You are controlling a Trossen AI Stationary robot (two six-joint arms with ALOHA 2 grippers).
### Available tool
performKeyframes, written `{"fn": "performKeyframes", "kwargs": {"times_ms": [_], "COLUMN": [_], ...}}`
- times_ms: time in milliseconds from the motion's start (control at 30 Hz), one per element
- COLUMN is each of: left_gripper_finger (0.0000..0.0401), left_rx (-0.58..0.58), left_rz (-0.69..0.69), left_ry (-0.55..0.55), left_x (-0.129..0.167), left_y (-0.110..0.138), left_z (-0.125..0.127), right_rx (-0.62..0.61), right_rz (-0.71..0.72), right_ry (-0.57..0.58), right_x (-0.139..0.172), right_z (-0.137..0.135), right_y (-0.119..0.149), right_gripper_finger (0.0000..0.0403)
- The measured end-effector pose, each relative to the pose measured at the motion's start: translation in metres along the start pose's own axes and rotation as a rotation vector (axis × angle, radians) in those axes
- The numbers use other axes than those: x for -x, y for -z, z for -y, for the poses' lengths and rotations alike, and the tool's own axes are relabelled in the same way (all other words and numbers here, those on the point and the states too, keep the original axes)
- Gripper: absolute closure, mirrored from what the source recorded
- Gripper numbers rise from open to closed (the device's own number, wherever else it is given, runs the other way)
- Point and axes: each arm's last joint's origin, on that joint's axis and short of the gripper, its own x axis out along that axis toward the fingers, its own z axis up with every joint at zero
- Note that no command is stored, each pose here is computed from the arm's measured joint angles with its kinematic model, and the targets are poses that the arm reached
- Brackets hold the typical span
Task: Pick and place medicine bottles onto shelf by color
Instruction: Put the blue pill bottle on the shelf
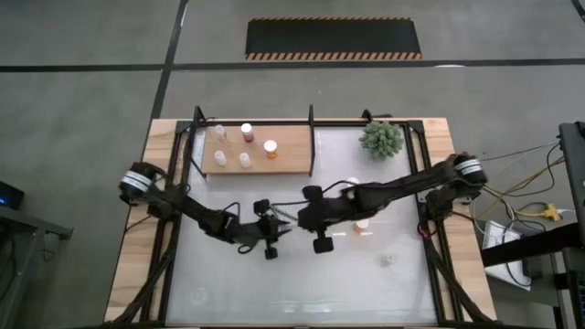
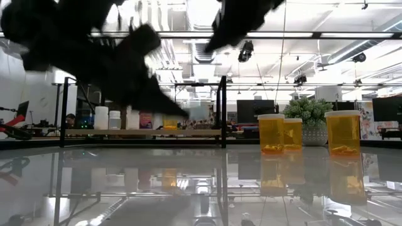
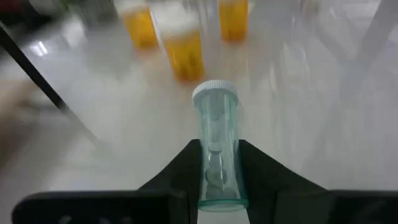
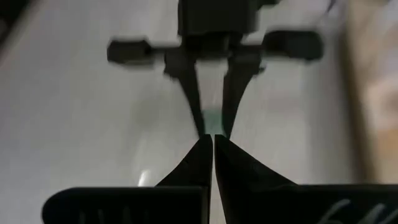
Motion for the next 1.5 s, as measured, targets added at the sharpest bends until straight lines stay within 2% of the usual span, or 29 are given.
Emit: {"fn": "performKeyframes", "kwargs": {"times_ms": [133,233,367,500,733,833,933,1133,1500], "left_gripper_finger": [0.0325,0.0323,0.0330,0.0330,0.0330,0.0330,0.0330,0.0330,0.0330], "left_rx": [-0.069,-0.106,-0.128,-0.120,-0.140,-0.123,-0.119,-0.122,-0.138], "left_rz": [0.137,0.250,0.328,0.353,0.355,0.372,0.380,0.371,0.352], "left_ry": [-0.042,-0.033,-0.012,-0.012,-0.019,-0.027,-0.035,-0.046,-0.046], "left_x": [0.024,0.044,0.062,0.067,0.064,0.063,0.062,0.061,0.060], "left_y": [-0.031,-0.051,-0.068,-0.073,-0.073,-0.073,-0.075,-0.072,-0.070], "left_z": [0.001,0.002,0.002,0.000,0.002,0.002,0.002,0.002,0.002], "right_rx": [0.044,0.051,0.070,0.067,0.097,0.100,0.106,0.123,0.129], "right_rz": [0.259,0.436,0.565,0.614,0.576,0.566,0.546,0.549,0.526], "right_ry": [0.024,0.044,0.046,0.036,0.038,0.040,0.039,0.045,0.043], "right_x": [0.030,0.048,0.060,0.061,0.040,0.032,0.021,0.010,0.010], "right_z": [0.002,0.003,0.003,0.002,-0.001,-0.001,-0.002,-0.002,-0.002], "right_y": [0.005,0.013,0.027,0.033,0.037,0.034,0.031,0.019,0.015], "right_gripper_finger": [0.0394,0.0393,0.0374,0.0312,0.0175,0.0134,0.0111,0.0118,0.0186]}}
